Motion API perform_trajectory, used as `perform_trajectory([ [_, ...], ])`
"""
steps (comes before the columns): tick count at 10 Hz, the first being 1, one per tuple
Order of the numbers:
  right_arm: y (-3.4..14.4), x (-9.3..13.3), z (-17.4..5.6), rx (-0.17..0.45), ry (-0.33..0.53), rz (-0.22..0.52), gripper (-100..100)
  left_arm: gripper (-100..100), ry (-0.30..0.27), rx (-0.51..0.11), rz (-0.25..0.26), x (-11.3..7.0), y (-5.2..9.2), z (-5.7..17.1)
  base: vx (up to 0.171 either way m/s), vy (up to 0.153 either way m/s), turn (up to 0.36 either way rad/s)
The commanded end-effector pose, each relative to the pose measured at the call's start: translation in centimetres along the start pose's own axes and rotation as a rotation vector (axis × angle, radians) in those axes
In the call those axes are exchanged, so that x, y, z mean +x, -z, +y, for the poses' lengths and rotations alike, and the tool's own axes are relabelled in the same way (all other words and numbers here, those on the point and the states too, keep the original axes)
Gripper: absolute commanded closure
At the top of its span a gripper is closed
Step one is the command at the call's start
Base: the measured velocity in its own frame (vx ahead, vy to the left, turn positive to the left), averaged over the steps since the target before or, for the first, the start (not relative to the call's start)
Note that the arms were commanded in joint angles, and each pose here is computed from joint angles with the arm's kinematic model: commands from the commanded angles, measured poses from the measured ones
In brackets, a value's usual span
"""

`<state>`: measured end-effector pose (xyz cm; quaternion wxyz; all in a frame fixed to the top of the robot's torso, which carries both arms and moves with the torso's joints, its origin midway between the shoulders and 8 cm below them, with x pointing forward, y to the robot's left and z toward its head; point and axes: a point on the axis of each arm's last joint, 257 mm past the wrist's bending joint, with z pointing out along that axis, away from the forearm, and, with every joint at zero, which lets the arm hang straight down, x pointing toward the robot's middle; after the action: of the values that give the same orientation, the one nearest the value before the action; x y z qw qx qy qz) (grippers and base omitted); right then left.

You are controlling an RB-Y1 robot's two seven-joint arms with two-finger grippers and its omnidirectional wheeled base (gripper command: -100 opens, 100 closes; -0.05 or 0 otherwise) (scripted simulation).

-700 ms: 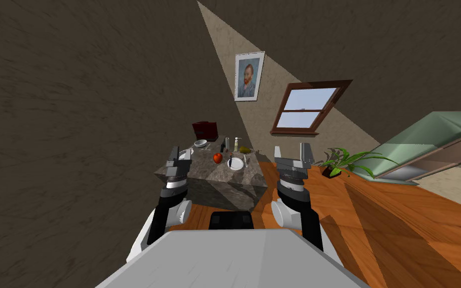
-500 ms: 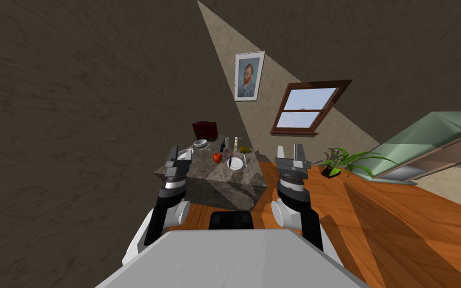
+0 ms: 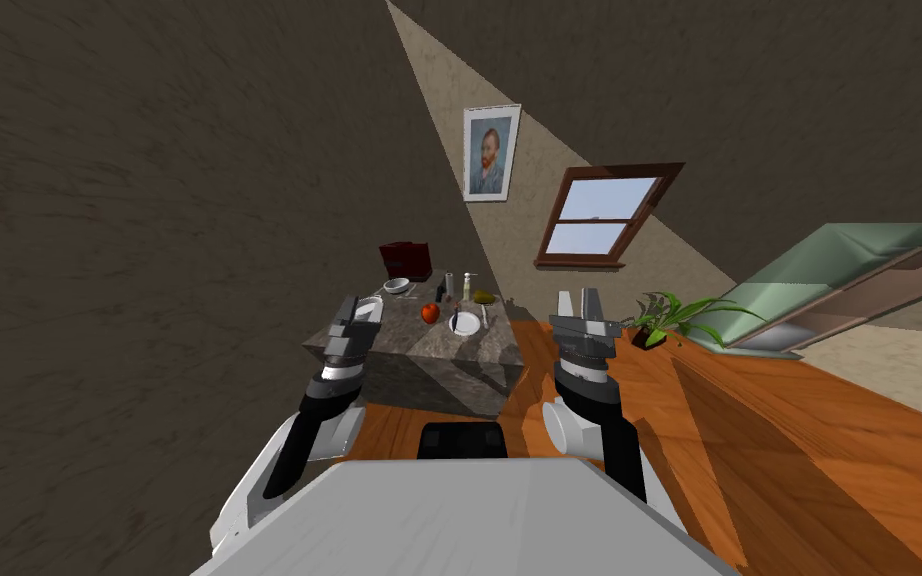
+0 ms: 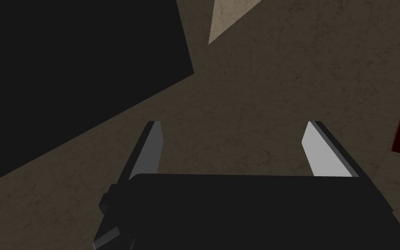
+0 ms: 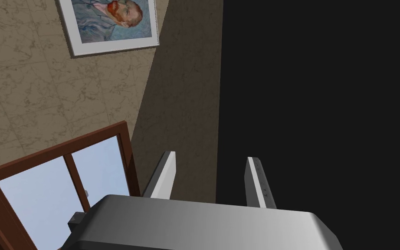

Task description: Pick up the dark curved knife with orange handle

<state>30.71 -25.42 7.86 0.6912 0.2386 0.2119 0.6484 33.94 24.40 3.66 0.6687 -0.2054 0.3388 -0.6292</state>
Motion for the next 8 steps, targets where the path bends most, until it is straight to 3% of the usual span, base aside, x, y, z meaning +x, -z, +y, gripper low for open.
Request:
perform_trajectory([
  [1,0.0,0.0,0.0,0.0,0.0,0.0,0,-100,0.005,-0.019,0.04,0.0,0.4,0.5,-0.041,-0.052,-0.08],
  [8,0.0,0.0,0.0,0.0,0.0,0.0,0,-100,0.038,-0.133,0.171,-0.6,2.9,3.7,-0.046,-0.045,-0.12],
])
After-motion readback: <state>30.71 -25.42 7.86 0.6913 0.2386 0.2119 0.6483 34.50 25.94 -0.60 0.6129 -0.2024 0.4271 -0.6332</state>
